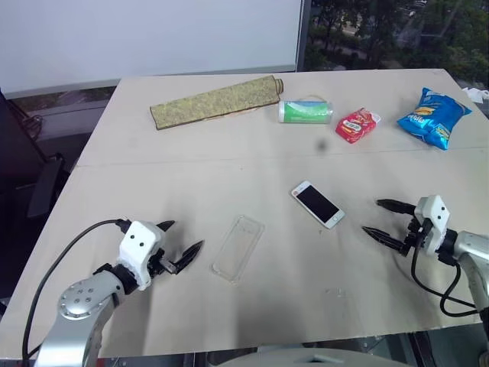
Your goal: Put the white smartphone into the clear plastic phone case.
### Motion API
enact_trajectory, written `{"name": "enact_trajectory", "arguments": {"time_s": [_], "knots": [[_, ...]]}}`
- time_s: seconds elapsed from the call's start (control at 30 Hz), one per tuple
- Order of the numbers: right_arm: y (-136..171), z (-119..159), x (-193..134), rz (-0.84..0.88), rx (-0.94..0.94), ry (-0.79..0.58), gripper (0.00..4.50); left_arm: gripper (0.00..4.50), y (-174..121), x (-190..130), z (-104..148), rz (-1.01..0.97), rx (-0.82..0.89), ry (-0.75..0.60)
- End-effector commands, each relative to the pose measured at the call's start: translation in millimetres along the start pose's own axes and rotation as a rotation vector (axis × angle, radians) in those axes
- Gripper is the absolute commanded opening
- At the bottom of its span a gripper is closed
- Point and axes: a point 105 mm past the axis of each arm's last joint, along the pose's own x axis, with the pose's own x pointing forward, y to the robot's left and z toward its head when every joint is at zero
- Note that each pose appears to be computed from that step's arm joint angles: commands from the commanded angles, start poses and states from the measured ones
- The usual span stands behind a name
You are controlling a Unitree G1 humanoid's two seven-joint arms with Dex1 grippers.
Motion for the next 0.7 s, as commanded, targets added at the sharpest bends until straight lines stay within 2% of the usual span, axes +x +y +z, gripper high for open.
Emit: {"name": "enact_trajectory", "arguments": {"time_s": [0.03, 0.13, 0.3, 0.43, 0.5, 0.57, 0.7], "knots": [[-3.6, 11.4, -4.2, -0.022, -0.039, -0.043, 4.5, 4.48, -3.2, 1.0, 13.9, -0.018, 0.001, -0.055], [-4.1, 14.6, -3.6, -0.026, -0.061, -0.054, 4.5, 4.48, -8.0, 5.1, 20.9, -0.028, -0.043, -0.094], [2.1, 43.0, 1.8, 0.023, -0.075, -0.153, 4.5, 4.48, -32.3, 14.8, 28.5, -0.118, -0.097, -0.102], [24.3, 57.7, 5.1, 0.168, -0.044, -0.184, 4.5, 4.48, -56.1, 21.9, 24.2, -0.203, -0.107, -0.037], [37.0, 62.7, 8.9, 0.238, -0.054, -0.164, 4.5, 4.48, -64.5, 24.7, 12.7, -0.226, -0.084, 0.044], [45.8, 65.7, 13.0, 0.279, -0.079, -0.145, 4.5, 4.48, -64.7, 28.0, 3.6, -0.205, -0.064, 0.097], [53.6, 74.0, 15.6, 0.317, -0.089, -0.149, 4.5, 4.48, -63.2, 34.5, 0.9, -0.173, -0.075, 0.121]]}}
